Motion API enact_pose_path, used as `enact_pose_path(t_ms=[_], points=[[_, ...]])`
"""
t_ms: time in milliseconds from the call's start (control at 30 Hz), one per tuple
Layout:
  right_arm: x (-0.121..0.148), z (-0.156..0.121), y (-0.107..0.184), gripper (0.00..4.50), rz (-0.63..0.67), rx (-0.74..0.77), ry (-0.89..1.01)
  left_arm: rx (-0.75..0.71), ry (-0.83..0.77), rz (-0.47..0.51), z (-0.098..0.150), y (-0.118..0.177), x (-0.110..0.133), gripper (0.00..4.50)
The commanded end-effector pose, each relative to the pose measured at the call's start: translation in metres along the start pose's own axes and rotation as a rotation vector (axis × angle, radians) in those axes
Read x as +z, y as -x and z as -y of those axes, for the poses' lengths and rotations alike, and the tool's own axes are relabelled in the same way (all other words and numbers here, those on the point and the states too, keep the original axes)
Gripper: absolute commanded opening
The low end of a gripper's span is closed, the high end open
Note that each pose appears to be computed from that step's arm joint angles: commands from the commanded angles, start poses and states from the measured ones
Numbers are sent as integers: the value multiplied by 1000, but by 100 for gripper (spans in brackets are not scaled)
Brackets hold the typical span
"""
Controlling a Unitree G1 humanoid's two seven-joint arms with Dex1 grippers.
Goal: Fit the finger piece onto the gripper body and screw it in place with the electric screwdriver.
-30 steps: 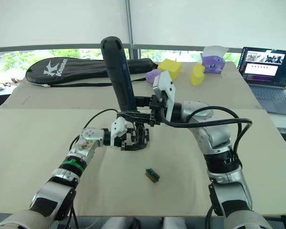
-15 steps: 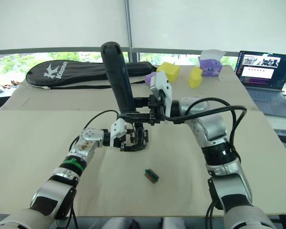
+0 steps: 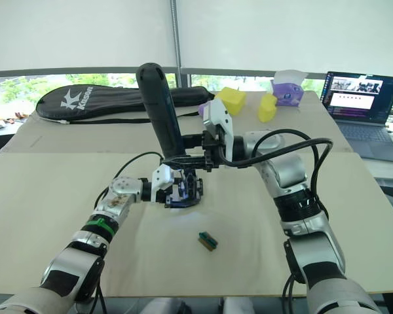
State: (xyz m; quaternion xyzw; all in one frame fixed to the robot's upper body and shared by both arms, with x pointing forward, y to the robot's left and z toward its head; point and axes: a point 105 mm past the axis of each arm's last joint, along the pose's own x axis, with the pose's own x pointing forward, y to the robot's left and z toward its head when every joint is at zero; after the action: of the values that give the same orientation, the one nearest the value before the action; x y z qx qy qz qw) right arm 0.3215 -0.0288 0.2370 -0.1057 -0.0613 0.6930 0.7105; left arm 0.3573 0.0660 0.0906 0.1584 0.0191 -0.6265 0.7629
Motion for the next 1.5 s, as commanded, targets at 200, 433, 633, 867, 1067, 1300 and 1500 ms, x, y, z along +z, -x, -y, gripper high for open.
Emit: enact_pose_path(t_ms=[200, 433, 633, 867, 1067, 1300, 1500], points=[[-56, 0, 9, 191, -189, -46, -122, 60, -37, -3, -12, 15, 5, 284], [-50, 1, 10, 191, -169, -55, -96, 61, -35, -5, -12, 15, 5, 284], [39, -2, 8, 191, 121, -55, 93, 51, -28, -19, -9, 15, 0, 284], [102, -19, 13, 191, 308, -5, 142, 37, -19, -18, -9, 14, 0, 284], [112, -33, 10, 191, 355, 52, 76, 43, 5, -40, -11, 16, -3, 284], [105, -45, 13, 191, 353, 119, 20, -2, 0, -65, -13, 35, 3, 450], [96, -60, 16, 191, 319, 178, 7, -100, -43, -98, -1, 65, 14, 450]])
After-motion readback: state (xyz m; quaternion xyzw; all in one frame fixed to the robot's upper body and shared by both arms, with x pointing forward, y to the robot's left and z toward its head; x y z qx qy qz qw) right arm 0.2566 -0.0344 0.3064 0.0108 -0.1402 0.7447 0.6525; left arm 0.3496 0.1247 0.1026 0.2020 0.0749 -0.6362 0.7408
